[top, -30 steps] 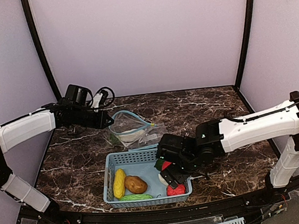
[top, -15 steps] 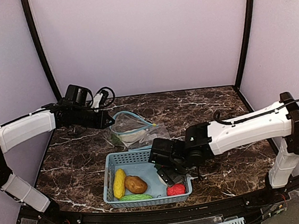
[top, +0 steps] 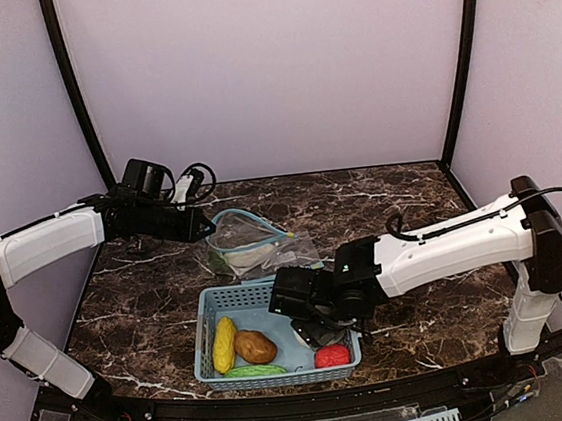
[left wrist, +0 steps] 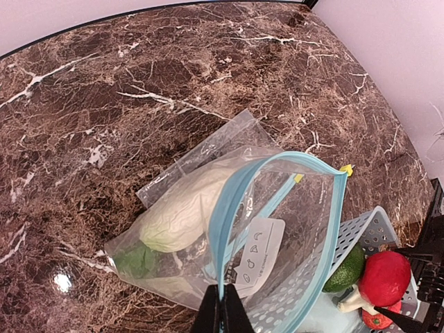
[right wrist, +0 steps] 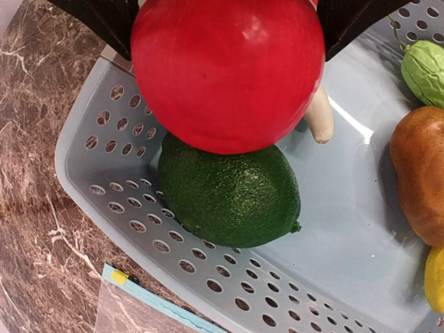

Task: Place the food in the zip-top bag and seal the zipper
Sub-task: Pick up the fake fruit from the bin.

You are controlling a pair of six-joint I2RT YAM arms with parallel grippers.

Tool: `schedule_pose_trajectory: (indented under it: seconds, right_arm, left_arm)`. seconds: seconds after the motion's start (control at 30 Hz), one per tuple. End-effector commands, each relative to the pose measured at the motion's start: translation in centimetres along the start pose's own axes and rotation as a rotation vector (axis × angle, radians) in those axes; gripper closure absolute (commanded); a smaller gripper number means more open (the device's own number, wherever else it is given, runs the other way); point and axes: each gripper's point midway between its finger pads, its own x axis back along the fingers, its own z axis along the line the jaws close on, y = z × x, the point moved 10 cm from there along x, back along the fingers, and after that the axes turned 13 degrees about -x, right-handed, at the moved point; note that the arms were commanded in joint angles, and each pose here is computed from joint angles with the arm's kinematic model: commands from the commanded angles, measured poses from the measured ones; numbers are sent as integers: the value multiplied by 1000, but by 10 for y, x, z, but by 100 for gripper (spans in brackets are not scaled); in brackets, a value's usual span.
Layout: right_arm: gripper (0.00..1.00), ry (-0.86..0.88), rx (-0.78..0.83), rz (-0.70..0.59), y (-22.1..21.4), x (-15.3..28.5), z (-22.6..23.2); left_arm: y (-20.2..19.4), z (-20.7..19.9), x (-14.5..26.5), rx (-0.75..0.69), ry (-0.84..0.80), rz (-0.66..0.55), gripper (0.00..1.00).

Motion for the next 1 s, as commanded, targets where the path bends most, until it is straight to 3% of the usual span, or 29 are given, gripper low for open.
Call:
schedule_pose_trajectory:
  seconds: [0.0,0.23,0.57,0.8,0.97]
  right_arm:
    - [20,-26,-6,-23,1,1,4]
    - [29,-31,-25,-38,3,5,2]
    - [30,9,-18,-104,14,35,-11]
    - [31,155,-37,-178,42,78,-44]
    - [31,375,-58,-238,76,84,-53]
  left_arm:
    - [3,-2,12,-5,-5,-29,99]
    - [3,-2,13,-7,-7,-31,99]
    - [2,-2,11,-9,-6,-27,99]
    - [3,-4,10,-15,-39,-36,99]
    - [3,-5,10,-17,-55,-42,99]
